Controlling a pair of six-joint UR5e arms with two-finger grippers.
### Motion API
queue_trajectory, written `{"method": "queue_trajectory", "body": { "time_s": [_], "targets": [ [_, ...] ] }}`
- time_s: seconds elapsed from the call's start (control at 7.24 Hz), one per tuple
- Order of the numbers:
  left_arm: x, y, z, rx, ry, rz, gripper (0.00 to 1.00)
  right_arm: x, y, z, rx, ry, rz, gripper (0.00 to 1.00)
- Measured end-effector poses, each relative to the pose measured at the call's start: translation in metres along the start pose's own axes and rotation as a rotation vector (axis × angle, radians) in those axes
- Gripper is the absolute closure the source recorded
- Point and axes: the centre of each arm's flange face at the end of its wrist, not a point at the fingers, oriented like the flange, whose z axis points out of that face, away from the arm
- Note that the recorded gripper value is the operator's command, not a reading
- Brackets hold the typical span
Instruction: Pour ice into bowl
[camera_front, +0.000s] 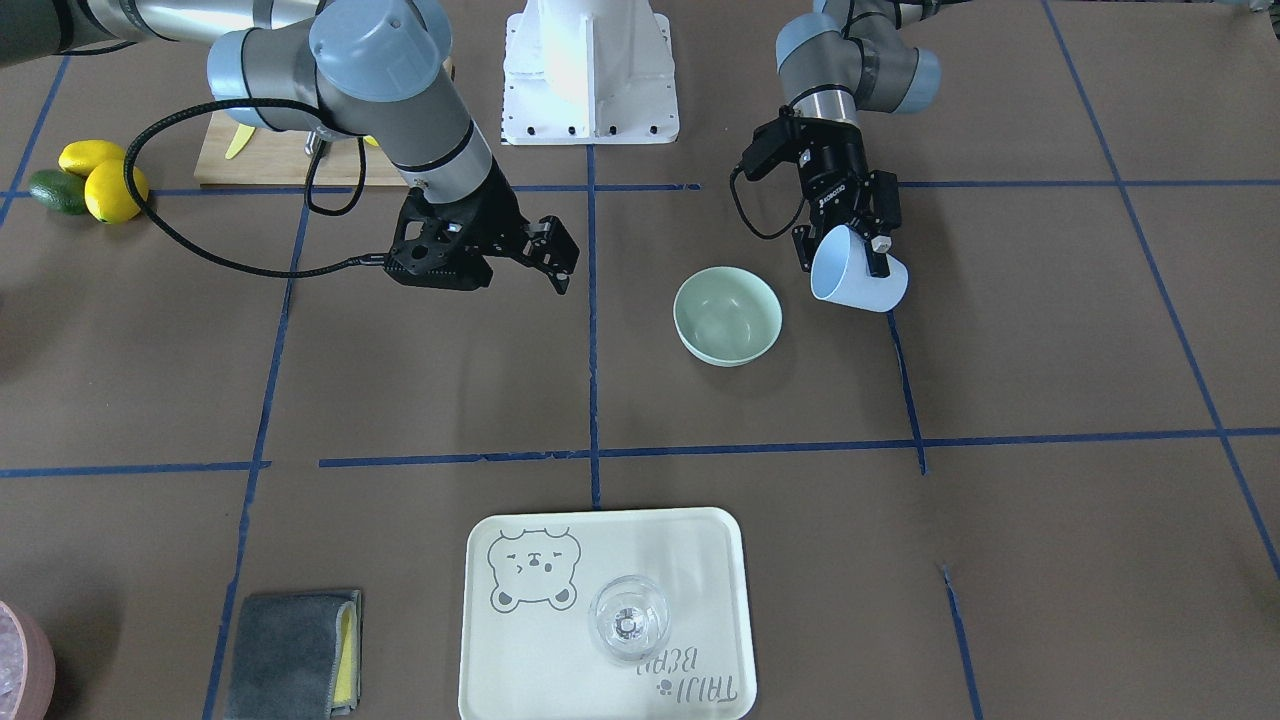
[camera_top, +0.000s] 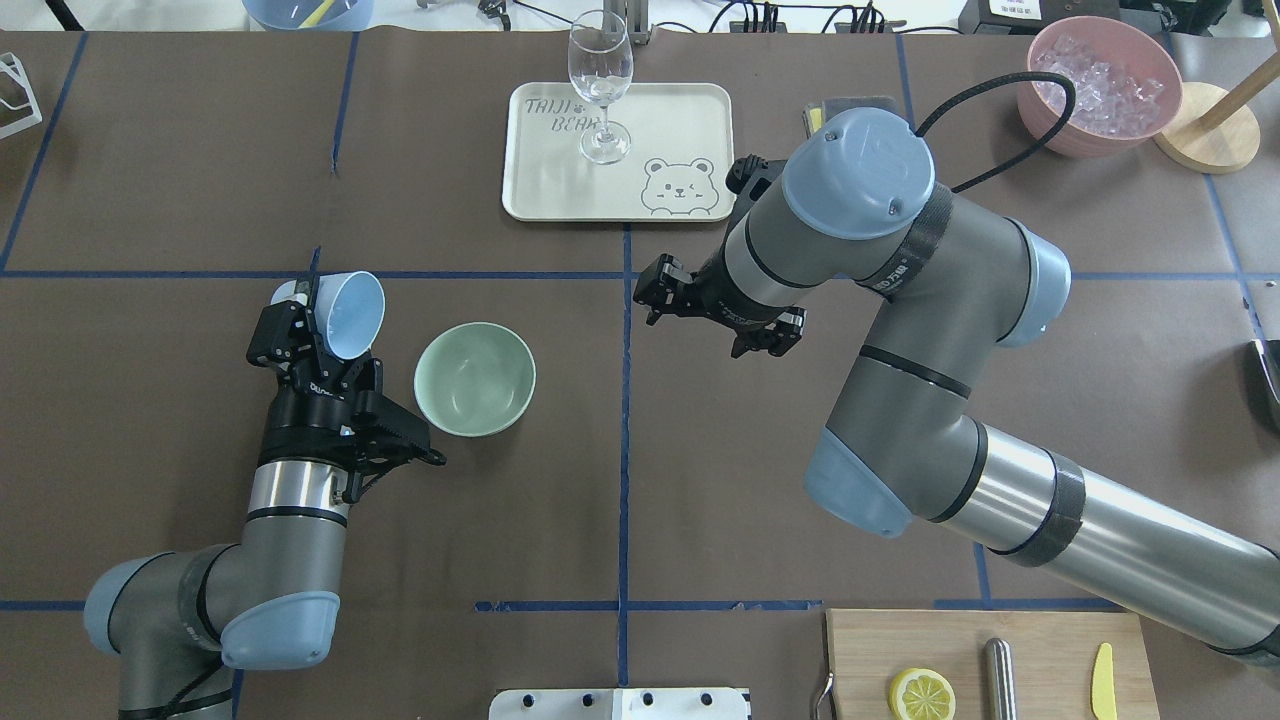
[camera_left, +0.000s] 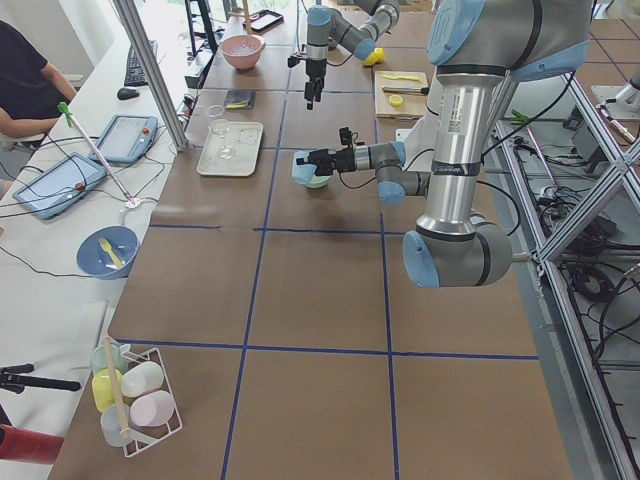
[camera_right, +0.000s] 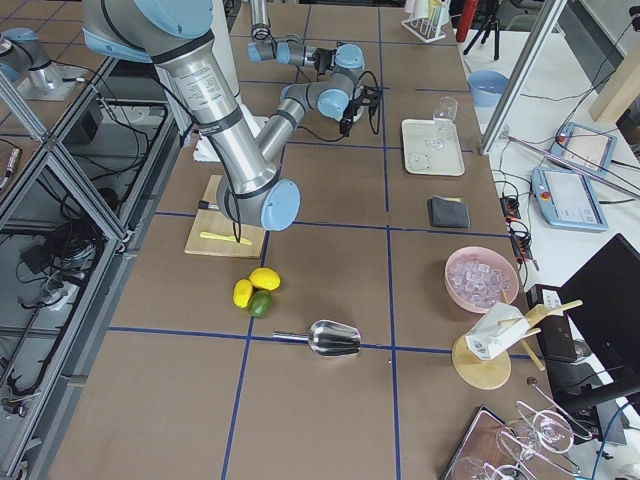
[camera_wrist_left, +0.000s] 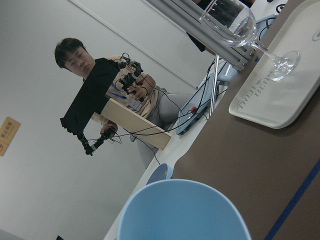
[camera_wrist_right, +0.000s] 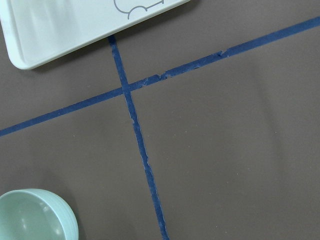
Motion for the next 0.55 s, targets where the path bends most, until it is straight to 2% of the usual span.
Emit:
{"method": "queue_trajectory", "body": {
  "time_s": [0.41,0.55],
  "targets": [
    [0.0090,-0.0076,-0.0020,-0.002,-0.045,0.335,1.00,-0.0014,0.0002,-0.0009,0.003,-0.006,-0.003,0.00],
    [0.0096,-0.0095,-0.0021,-0.005,-0.053,0.414,1.00,-0.0019,0.0005,-0.0014,0.004,-0.008,-0.004,0.00]
  ]
}}
